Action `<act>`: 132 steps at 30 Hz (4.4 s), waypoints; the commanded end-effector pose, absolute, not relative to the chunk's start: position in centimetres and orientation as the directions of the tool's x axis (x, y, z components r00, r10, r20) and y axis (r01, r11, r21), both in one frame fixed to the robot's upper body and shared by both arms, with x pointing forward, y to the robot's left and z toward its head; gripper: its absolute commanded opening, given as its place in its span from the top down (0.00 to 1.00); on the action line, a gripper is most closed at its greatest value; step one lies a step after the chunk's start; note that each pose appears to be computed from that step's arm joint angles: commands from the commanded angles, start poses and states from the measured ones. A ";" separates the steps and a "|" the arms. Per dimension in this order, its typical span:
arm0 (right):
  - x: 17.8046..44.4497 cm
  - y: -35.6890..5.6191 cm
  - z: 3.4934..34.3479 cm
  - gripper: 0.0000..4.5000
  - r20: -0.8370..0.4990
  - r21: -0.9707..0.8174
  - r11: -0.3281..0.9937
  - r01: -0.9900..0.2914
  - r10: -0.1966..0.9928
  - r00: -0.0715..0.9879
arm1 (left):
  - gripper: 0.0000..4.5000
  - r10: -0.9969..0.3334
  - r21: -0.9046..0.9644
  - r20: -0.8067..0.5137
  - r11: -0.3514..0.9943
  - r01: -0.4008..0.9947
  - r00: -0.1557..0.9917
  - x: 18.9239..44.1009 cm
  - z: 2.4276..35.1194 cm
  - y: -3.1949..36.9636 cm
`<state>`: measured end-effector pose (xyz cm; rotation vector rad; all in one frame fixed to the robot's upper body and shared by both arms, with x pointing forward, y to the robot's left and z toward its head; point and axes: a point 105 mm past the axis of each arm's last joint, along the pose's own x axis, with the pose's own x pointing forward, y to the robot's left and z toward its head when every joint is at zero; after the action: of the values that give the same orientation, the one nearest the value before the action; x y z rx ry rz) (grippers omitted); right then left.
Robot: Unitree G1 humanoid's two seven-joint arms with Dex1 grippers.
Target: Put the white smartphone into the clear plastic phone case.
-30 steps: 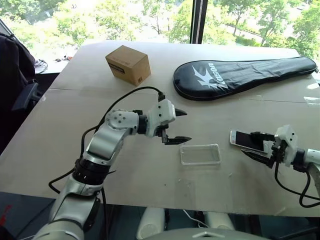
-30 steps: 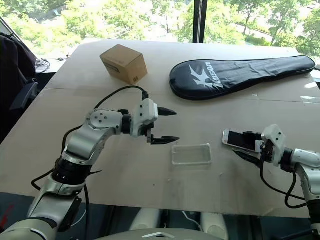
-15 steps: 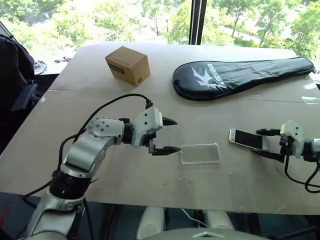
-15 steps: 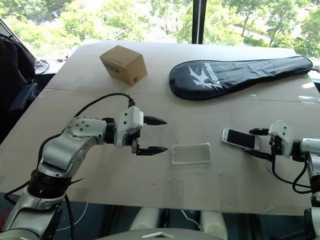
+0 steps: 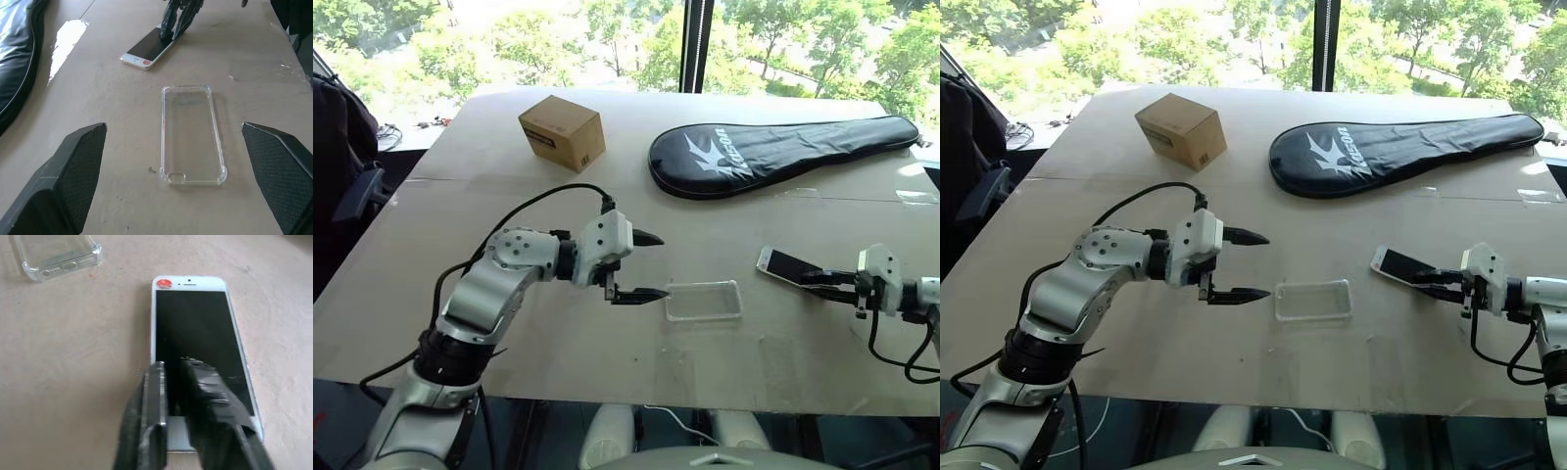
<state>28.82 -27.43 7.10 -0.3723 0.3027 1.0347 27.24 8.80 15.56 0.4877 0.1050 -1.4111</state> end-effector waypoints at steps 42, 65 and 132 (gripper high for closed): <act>29.0 -24.7 6.4 0.35 -0.430 -0.139 0.407 -0.903 0.797 0.425 | 0.00 -0.948 0.295 -0.273 0.079 0.952 0.163 27.7 17.9 7.2; 25.0 -13.5 11.2 0.35 -0.516 -0.259 0.034 -0.965 0.840 0.168 | 0.97 -0.940 0.204 -0.336 -0.013 0.979 0.057 28.1 14.6 5.3; 25.2 -19.1 11.0 0.99 -0.548 -0.142 0.190 -0.971 0.802 0.237 | 1.00 -0.799 -0.039 -0.601 0.013 0.999 -0.014 27.3 12.8 11.0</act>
<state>25.09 -19.35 10.34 -0.4961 0.4258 1.2809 28.09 11.49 12.98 0.4695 0.5193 -1.4664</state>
